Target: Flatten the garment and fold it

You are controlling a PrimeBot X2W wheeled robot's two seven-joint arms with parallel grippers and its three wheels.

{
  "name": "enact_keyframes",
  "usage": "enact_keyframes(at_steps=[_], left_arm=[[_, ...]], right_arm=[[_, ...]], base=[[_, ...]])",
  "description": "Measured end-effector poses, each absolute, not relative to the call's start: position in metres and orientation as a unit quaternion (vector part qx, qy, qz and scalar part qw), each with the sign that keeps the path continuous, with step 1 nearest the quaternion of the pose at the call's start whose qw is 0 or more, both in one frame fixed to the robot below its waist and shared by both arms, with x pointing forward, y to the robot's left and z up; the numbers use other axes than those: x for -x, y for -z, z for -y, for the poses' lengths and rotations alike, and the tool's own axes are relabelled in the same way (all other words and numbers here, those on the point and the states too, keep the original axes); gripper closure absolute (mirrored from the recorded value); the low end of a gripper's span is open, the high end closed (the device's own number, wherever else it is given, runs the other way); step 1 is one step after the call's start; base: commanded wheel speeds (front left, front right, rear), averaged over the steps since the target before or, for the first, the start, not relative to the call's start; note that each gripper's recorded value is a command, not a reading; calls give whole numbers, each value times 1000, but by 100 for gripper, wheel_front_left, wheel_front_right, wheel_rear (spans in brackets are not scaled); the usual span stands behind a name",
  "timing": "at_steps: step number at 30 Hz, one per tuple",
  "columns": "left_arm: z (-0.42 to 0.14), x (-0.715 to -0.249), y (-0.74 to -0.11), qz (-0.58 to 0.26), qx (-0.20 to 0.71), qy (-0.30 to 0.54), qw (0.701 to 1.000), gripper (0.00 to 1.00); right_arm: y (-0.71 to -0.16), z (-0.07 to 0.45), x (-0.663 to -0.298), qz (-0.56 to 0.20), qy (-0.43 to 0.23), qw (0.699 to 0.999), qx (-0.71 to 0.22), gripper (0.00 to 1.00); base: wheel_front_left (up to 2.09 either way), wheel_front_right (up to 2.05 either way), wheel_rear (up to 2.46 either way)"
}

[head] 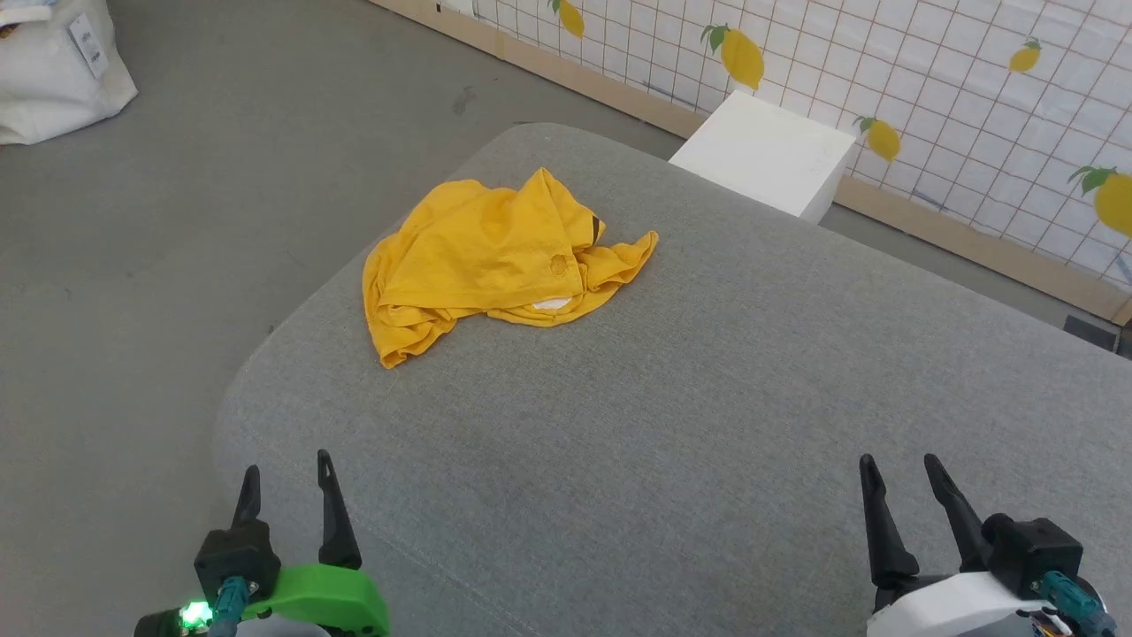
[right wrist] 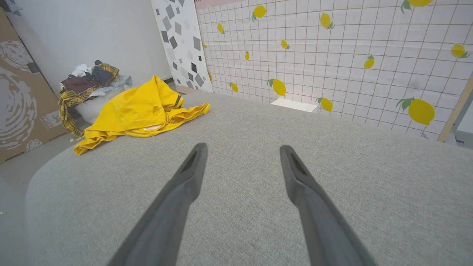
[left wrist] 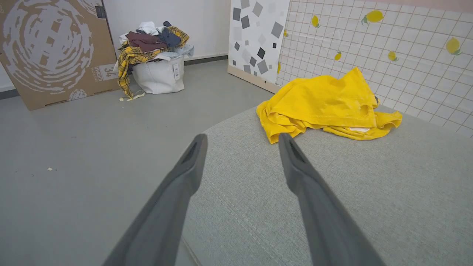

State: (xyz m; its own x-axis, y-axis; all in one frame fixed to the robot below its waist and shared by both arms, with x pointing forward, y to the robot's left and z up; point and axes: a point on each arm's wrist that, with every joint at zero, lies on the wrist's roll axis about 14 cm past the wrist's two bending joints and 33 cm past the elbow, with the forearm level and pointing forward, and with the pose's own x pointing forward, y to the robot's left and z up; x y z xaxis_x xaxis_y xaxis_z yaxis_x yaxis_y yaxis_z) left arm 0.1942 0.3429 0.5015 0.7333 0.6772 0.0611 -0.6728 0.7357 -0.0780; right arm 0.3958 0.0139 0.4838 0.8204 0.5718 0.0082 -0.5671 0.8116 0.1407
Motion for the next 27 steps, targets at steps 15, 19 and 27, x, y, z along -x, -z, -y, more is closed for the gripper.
enact_keyframes(at_steps=[15, 19, 27], left_arm=[[-353, -257, -545, 97, 57, -291, 950, 0], [-373, -300, -580, 122, 69, -268, 953, 0], [-405, -388, -580, 32, 181, -244, 952, 0]], right_arm=[[-477, -10, -402, -26, -294, 954, -62, 0], [-477, 0, -414, -26, -280, 958, -49, 0], [-472, 34, -443, -35, -232, 972, -16, 0]], base=[[0, 0, 0], [0, 0, 0], [0, 0, 0]])
